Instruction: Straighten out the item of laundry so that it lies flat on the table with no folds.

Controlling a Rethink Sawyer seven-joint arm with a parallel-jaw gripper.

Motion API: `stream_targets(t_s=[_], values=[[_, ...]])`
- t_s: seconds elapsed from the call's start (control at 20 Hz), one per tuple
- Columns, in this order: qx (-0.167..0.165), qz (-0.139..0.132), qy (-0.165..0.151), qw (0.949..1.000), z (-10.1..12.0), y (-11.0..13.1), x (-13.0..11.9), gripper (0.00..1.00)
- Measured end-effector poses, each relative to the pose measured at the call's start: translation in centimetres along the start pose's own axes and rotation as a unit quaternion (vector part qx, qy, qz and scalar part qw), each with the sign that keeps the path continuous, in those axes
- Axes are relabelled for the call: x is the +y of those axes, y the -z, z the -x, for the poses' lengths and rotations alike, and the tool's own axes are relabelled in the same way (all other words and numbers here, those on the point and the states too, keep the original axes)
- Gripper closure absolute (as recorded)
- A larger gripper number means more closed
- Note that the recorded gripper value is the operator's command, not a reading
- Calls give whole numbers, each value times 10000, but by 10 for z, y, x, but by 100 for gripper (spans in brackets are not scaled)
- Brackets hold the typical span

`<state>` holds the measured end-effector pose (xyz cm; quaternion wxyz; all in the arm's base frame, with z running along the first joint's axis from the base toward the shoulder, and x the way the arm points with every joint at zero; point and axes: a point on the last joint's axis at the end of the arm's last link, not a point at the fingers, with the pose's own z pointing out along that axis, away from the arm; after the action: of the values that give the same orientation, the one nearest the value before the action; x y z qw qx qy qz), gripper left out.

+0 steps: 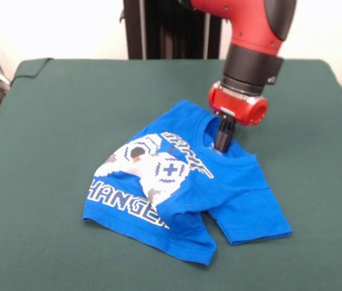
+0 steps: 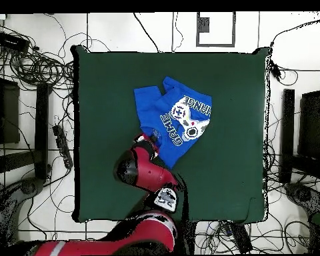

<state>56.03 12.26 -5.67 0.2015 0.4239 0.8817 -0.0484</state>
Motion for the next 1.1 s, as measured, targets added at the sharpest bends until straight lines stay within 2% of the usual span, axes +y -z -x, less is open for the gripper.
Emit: stream_targets(t_s=[0.1, 0.3, 0.35, 0.45, 0.5, 0.55, 0.7, 0.8, 0.95, 1.1], values=[[8, -108, -62, 9999, -1, 1, 1, 100], [284, -534, -132, 9981, -5, 6, -3, 100], [507, -769, -118, 9957, -8, 11, -9, 100], [846, -1107, -111, 9902, -13, 17, -21, 100], [1062, -1326, -118, 9854, -15, 21, -29, 100], [1309, -1586, -128, 9785, -19, 27, -40, 100], [1624, -1936, -126, 9675, -24, 35, -57, 100], [1823, -2196, -108, 9583, -29, 42, -71, 100], [1946, -2565, -49, 9467, -32, 49, -103, 100], [1931, -2674, -38, 9441, -32, 47, -117, 100]])
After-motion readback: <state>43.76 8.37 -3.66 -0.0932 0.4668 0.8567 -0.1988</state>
